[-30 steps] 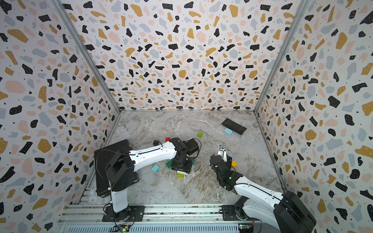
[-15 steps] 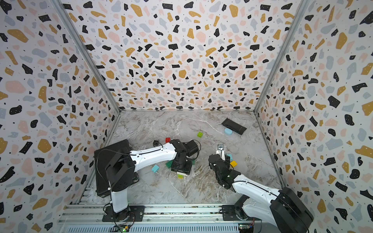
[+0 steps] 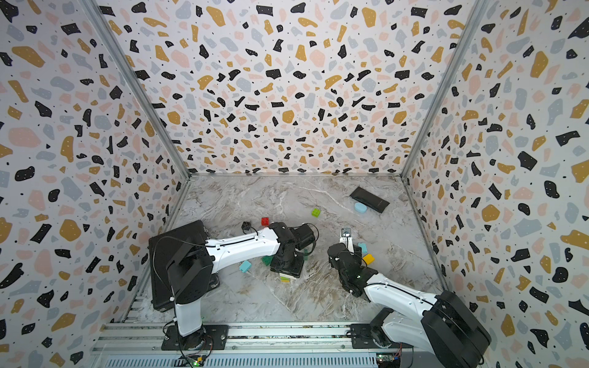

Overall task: Assemble the letter h with lego
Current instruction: Assemble the lego brick with the lego brick.

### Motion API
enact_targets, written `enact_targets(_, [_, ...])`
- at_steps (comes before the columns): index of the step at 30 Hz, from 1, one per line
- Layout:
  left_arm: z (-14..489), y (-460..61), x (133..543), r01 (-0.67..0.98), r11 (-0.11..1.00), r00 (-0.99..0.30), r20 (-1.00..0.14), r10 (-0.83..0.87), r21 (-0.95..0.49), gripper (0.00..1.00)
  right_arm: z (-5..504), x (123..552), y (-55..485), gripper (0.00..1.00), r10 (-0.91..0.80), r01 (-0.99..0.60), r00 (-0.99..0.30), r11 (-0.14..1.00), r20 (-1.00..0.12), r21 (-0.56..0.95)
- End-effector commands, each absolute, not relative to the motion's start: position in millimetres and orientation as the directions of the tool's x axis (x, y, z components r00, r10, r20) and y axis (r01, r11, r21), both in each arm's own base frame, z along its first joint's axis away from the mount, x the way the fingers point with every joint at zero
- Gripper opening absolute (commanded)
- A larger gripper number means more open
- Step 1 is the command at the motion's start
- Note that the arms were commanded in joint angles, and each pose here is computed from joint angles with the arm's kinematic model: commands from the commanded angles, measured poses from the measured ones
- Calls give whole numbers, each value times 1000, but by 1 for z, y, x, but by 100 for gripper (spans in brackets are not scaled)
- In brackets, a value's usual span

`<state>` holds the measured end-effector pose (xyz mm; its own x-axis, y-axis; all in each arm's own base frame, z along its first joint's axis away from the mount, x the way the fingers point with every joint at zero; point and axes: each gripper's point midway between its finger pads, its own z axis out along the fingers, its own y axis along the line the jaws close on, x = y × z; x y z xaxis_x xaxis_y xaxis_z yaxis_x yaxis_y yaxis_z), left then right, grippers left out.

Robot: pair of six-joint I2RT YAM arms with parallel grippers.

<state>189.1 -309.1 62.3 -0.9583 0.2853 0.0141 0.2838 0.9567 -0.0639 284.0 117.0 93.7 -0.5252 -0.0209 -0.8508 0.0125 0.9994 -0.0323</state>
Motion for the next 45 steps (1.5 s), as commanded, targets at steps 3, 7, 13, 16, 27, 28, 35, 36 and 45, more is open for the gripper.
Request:
enact_targets(3, [31,-304,176,280,960,-958,56,281,-21,0,108,292,121,75,-5,19,-504,1000,-864,-17])
enact_targets(7, [21,-307,171,247,968,-966,70,250,-43,0,107,292,122,74,-4,16,-506,1000,-862,-14])
enact_targets(13, [20,-312,164,232,970,-967,89,238,-70,0,106,292,123,74,-8,12,-511,1000,-860,-16])
enact_targets(16, [24,-311,165,229,972,-968,88,234,-60,0,106,292,124,74,-9,9,-511,1000,-860,-17])
enact_targets(27, [45,-305,176,205,978,-979,-1,205,-24,0,106,292,126,74,-9,2,-511,1000,-860,-11])
enact_targets(28, [46,-306,177,207,978,-978,-7,207,-26,0,106,293,126,74,-9,2,-511,1000,-860,-12])
enact_targets(35, [48,-307,175,214,977,-977,-14,214,-19,0,105,293,127,74,-11,-3,-514,1000,-857,-11])
enact_targets(36, [51,-305,176,215,977,-976,-27,214,-13,0,105,293,128,74,-12,-4,-515,1000,-857,-12])
enact_targets(45, [62,-307,179,219,974,-973,-80,214,-51,0,103,294,131,73,-17,-15,-523,1000,-852,-11])
